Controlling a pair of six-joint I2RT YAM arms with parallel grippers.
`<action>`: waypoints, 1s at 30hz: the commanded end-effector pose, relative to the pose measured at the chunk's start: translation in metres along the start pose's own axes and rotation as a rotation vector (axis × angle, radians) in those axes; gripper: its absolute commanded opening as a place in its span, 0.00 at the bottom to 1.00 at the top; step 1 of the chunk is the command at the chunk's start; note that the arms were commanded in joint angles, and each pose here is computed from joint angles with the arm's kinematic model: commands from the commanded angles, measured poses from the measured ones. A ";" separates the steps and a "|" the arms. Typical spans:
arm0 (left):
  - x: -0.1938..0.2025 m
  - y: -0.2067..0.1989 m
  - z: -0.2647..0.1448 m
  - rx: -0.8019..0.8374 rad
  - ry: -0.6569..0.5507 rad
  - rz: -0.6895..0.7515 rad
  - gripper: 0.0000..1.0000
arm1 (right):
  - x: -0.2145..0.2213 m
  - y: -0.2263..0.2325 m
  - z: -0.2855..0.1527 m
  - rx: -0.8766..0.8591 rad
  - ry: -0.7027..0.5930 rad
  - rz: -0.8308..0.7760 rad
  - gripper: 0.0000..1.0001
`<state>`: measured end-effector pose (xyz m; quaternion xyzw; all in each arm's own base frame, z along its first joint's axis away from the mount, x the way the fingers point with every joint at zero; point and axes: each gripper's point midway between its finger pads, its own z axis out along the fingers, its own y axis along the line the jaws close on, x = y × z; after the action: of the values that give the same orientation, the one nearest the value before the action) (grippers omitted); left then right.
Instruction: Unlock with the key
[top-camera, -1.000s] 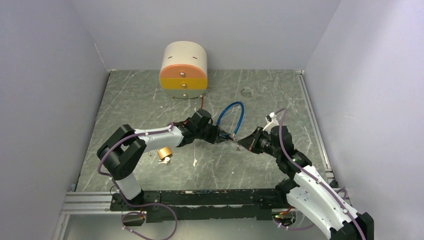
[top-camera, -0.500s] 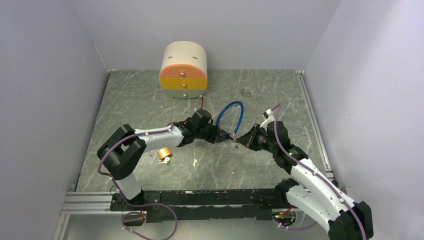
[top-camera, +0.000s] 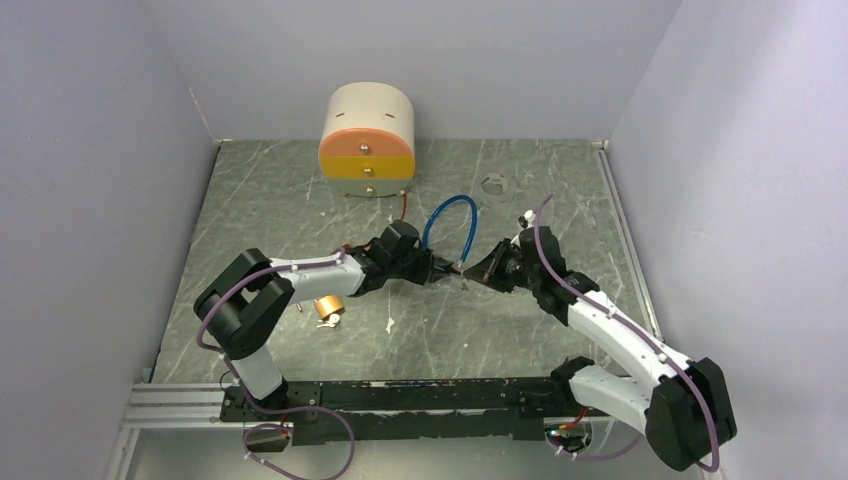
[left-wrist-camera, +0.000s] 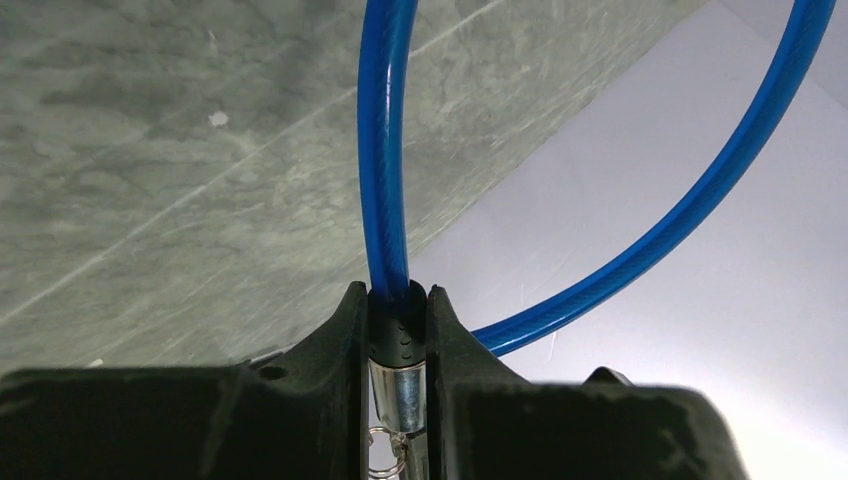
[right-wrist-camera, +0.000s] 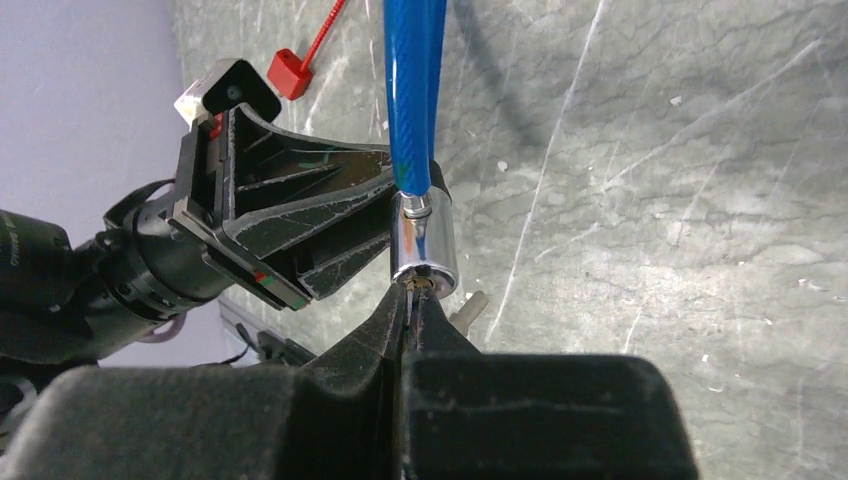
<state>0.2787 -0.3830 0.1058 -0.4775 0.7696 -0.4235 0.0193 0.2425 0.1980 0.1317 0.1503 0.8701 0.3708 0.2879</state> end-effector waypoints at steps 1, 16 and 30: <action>0.074 -0.051 -0.050 0.210 0.282 0.054 0.02 | -0.021 0.023 0.011 -0.068 -0.048 0.090 0.00; 0.078 -0.091 -0.104 0.549 0.253 0.220 0.02 | -0.032 0.066 -0.034 -0.356 0.001 0.422 0.00; 0.098 -0.128 -0.150 0.804 0.317 0.271 0.03 | -0.043 0.062 -0.057 -0.516 -0.009 0.945 0.00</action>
<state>0.2858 -0.3730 0.2218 -0.3555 0.6795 -0.6235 0.1523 0.2375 0.1970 0.2181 0.3811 0.6510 0.6369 0.1591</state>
